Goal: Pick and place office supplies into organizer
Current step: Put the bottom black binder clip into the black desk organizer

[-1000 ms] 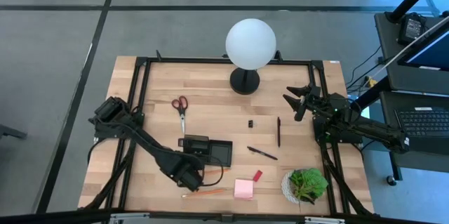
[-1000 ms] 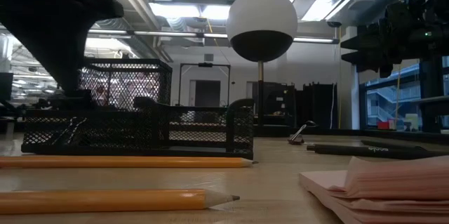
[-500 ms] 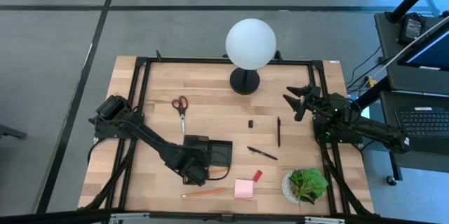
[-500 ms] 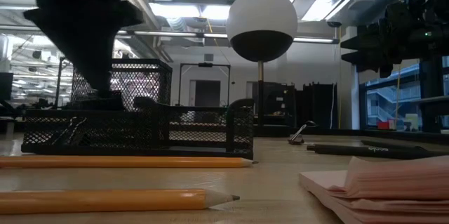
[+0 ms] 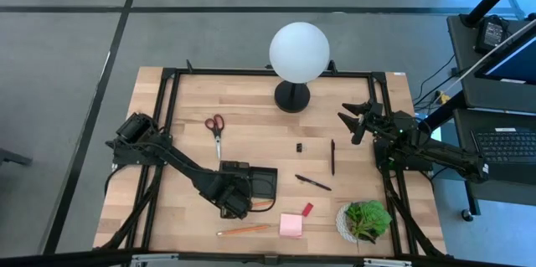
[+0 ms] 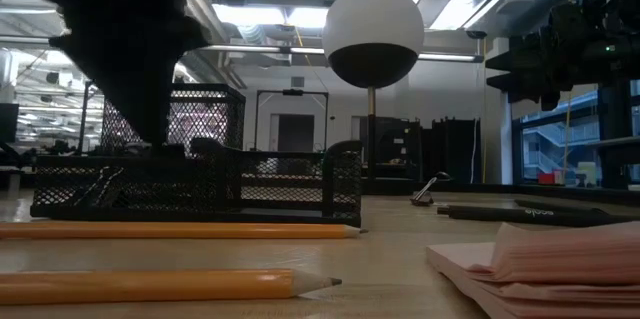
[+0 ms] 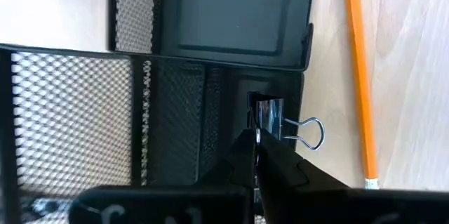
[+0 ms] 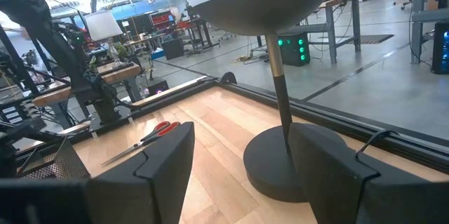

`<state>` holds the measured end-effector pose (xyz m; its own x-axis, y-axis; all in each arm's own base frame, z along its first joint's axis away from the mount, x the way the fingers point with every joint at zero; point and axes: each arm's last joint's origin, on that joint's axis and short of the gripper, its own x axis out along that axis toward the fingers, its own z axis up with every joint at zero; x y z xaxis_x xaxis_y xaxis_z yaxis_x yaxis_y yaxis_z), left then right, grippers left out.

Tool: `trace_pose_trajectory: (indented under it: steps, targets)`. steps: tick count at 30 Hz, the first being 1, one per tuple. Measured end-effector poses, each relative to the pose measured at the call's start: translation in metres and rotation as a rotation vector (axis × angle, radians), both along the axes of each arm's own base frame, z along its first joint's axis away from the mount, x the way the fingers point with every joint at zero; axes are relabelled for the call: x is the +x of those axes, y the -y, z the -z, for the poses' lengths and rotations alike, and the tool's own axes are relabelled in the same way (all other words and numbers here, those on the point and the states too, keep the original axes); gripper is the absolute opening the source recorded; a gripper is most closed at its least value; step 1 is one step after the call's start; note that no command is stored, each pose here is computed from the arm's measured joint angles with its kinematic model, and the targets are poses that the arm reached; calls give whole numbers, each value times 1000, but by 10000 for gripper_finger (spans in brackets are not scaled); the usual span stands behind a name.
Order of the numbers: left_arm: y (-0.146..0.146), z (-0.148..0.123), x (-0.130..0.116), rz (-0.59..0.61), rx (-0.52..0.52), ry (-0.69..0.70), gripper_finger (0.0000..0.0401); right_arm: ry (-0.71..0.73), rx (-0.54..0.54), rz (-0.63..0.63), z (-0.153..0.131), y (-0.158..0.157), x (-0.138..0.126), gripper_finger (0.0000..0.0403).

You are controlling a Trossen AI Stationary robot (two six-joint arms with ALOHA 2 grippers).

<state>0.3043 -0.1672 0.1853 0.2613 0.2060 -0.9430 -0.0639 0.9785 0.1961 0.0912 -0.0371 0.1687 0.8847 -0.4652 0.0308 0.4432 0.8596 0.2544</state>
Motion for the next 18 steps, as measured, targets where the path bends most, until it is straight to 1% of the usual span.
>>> trace_pose_trajectory:
  steps: [4, 14, 18]
  targets:
    - [-1, 9, -1, -5, -12, 17, 2, 0, 0, 0, 0, 0, 0, 236]
    - [-1, 10, -2, -5, -19, 5, 4, -2, -3, 0, 0, 0, 0, 236]
    - [-1, 10, -2, 13, -6, 7, 19, -2, -3, 0, 0, 0, 0, 236]
